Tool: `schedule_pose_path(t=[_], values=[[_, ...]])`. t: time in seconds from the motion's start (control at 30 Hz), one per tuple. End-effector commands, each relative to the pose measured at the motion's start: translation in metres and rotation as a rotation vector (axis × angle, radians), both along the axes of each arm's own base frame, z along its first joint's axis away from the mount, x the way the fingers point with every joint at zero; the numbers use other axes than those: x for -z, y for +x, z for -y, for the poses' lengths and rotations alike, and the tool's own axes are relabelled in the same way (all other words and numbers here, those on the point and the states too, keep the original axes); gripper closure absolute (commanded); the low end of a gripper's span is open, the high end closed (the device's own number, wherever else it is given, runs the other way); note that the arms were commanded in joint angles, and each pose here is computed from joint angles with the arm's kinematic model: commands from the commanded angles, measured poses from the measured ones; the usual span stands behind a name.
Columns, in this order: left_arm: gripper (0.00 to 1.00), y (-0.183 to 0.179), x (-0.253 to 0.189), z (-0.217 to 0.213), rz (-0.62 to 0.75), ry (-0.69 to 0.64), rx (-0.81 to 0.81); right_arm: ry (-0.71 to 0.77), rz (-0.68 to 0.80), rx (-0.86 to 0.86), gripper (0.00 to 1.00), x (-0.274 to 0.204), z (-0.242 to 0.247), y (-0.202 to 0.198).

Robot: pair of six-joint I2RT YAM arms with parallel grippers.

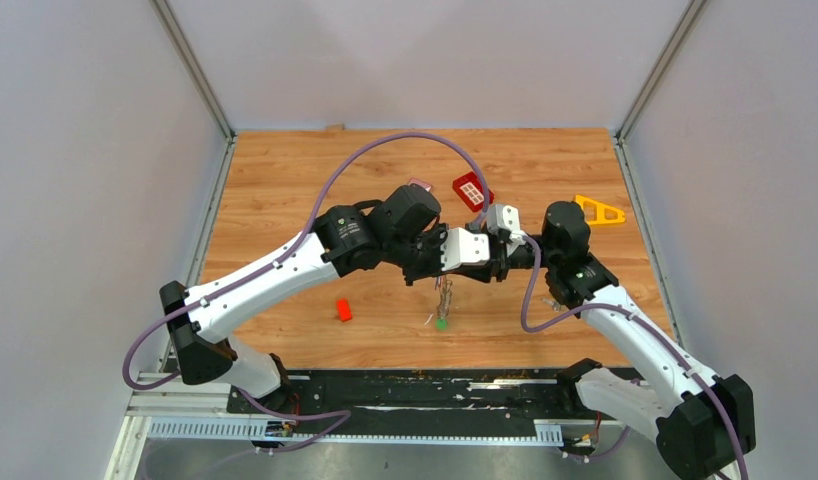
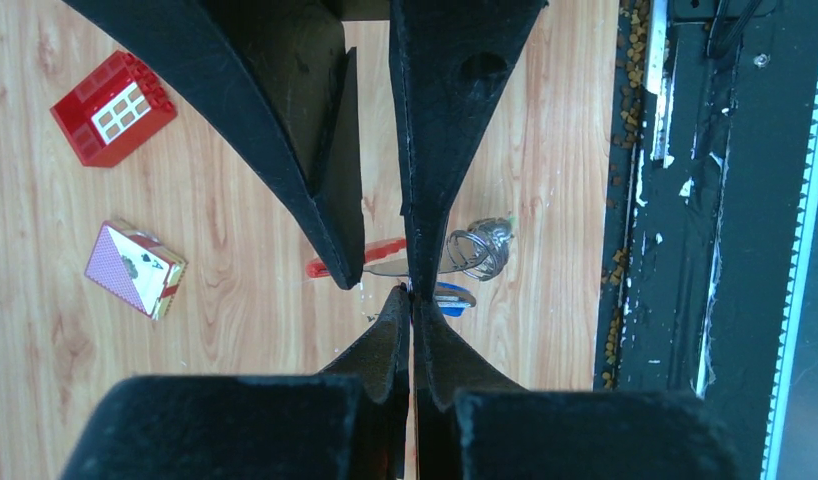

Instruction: Put the keys on the keyring

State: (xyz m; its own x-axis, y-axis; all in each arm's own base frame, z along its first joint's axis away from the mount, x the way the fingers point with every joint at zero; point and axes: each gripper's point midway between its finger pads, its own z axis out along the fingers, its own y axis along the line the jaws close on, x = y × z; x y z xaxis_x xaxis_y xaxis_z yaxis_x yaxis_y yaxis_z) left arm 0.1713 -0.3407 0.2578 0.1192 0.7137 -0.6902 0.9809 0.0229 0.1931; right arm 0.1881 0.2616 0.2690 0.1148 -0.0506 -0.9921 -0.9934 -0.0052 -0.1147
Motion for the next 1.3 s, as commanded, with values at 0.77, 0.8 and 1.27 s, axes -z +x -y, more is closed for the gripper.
schedule_pose_path(t=[0.77, 0.8, 1.27], values=[[1.0, 0.0012, -0.0247, 0.0022, 0.057, -0.113, -0.005, -0.009, 0.039, -0.038, 1.0, 0.0003, -0.0002, -0.0055], [1.0, 0.0009, -0.025, 0.0023, 0.058, -0.115, -0.006, -0.009, 0.039, -0.038, 0.97, 0.0004, -0.0002, -0.0055], [1.0, -0.0014, -0.0223, 0.0026, 0.044, -0.122, 0.006, -0.006, 0.029, -0.032, 0.85, -0.0003, -0.0005, -0.0043]])
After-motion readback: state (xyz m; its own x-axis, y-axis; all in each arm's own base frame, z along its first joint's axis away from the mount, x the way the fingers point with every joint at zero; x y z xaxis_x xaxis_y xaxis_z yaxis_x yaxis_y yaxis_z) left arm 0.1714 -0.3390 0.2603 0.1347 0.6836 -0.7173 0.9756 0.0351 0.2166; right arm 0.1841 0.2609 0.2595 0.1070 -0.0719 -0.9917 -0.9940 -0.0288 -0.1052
